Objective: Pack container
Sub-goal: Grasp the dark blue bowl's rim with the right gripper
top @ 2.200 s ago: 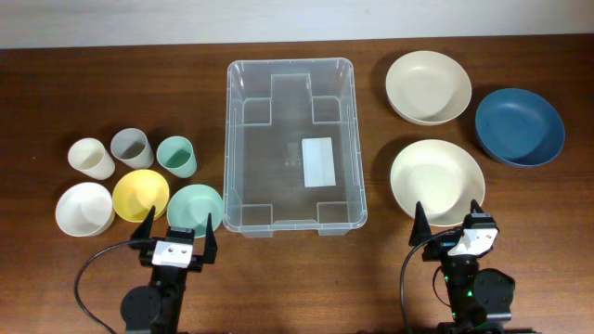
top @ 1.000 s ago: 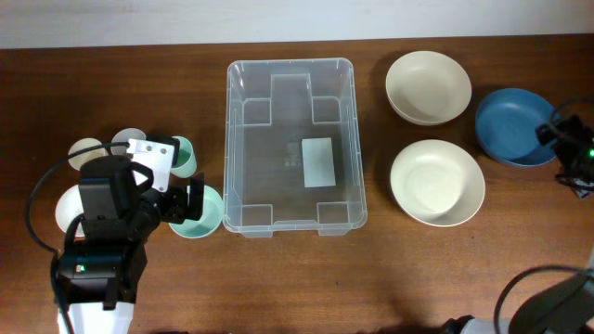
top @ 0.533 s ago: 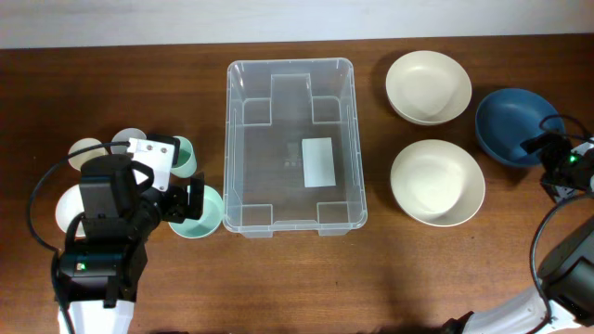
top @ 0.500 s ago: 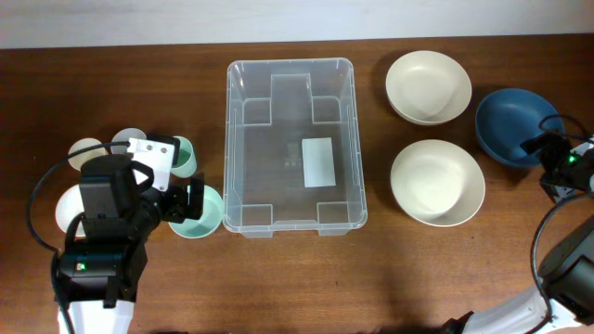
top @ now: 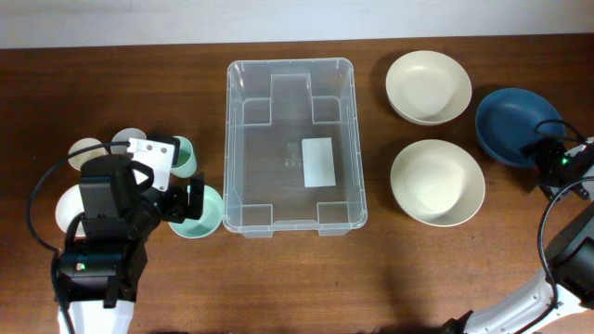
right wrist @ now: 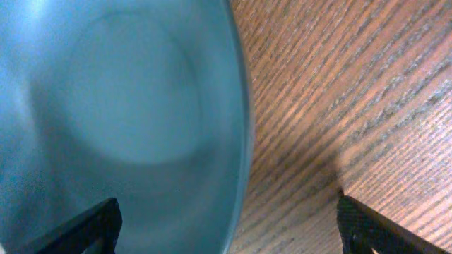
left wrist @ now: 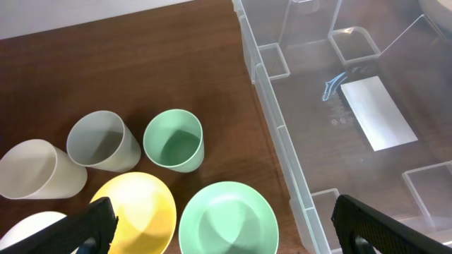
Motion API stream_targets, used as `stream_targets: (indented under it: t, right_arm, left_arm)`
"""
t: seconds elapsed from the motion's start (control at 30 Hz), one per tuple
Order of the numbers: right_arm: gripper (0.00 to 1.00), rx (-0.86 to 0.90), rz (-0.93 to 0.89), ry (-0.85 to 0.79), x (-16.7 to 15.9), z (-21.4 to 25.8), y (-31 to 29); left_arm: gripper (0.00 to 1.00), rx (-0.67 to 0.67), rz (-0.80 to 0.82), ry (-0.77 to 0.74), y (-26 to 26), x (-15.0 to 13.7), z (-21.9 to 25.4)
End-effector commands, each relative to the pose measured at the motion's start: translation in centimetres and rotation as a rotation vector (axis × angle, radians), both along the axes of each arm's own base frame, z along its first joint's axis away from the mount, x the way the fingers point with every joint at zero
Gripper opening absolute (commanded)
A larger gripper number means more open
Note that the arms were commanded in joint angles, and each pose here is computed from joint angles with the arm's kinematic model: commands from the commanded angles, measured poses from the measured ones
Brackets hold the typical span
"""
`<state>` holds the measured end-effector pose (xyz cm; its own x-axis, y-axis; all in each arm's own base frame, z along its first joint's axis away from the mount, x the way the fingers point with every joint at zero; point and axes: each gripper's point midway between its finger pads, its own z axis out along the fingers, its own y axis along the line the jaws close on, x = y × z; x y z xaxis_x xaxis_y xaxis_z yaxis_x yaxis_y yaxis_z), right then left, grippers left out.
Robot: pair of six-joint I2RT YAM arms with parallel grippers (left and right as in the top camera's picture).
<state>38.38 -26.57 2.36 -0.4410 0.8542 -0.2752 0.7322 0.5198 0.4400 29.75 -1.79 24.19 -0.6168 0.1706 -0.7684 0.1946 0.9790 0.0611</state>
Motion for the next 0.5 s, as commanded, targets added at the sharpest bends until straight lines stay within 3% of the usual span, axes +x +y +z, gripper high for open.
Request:
stream_targets:
  t: [0.0,0.13,0.47]
  right_arm:
    - [0.79,-0.01,-0.009,0.002,0.3,-0.4,-0.5]
    - [0.59,-0.013,-0.009,-0.001,0.3,-0.3,-0.6]
    - [0.44,-0.028,0.021,-0.017,1.5,-0.1,0.3]
  left_arm:
    - [1.0,-0.017,-0.007,-0.025,-0.2,0.2,1.1]
    - [1.0,-0.017,-0.007,-0.025,-0.2,0.2,1.1]
    - [1.0,-0.017,-0.007,-0.025,-0.2,0.2,1.1]
